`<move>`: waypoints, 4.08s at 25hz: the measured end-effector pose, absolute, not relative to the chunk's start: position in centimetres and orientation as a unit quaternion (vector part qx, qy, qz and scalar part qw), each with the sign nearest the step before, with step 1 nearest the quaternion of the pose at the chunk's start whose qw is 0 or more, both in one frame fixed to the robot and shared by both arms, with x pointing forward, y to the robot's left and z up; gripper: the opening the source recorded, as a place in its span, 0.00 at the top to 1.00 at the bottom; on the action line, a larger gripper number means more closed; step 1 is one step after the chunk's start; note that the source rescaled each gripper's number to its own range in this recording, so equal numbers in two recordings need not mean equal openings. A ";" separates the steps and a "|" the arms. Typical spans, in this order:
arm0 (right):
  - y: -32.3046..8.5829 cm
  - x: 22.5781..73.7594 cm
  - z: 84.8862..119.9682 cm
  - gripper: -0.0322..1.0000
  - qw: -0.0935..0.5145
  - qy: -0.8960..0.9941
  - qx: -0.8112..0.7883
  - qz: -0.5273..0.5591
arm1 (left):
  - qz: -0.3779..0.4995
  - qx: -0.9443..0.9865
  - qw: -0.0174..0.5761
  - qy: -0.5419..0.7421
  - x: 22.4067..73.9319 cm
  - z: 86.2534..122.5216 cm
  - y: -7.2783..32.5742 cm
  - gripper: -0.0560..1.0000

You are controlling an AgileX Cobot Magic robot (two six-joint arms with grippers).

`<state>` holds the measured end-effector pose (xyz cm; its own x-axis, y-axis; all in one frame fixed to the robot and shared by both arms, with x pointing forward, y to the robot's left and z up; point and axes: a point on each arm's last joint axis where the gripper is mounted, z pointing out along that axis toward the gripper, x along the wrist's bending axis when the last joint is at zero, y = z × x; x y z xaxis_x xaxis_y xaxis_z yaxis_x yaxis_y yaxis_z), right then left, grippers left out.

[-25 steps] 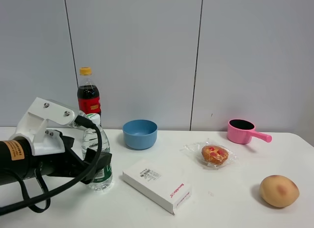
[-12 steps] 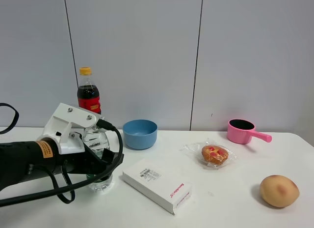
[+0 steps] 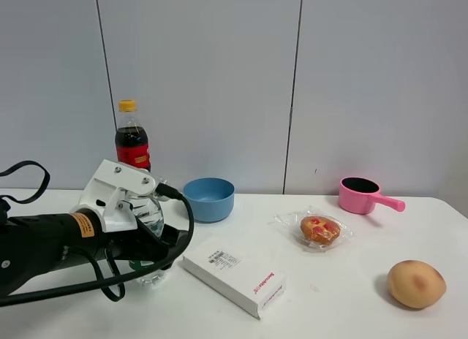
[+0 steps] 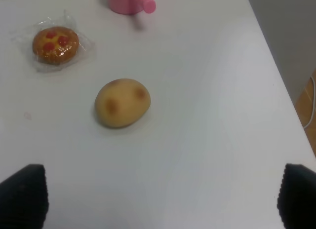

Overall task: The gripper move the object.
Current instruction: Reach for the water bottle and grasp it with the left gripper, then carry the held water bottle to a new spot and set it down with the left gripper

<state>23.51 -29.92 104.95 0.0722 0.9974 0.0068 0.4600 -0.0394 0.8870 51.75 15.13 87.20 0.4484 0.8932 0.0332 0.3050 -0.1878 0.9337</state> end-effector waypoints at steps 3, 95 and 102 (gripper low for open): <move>-29.9 23.5 104.9 0.00 0.378 0.581 0.627 0.356 | 0.313 0.701 0.474 0.431 51.9 86.7 15.4 0.02; -29.9 23.5 104.9 0.00 0.378 0.581 0.627 0.356 | 0.209 0.749 0.515 0.361 61.7 92.5 0.1 0.93; -29.9 23.5 104.9 0.00 0.378 0.581 0.627 0.356 | 0.205 0.745 0.526 0.356 62.0 90.6 -0.2 0.93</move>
<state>23.51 -29.92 104.95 0.0722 0.9974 0.0068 0.4600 -0.0394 0.8870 61.96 -0.20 90.58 0.6620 0.7464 -0.0684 0.3145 -0.1938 0.9293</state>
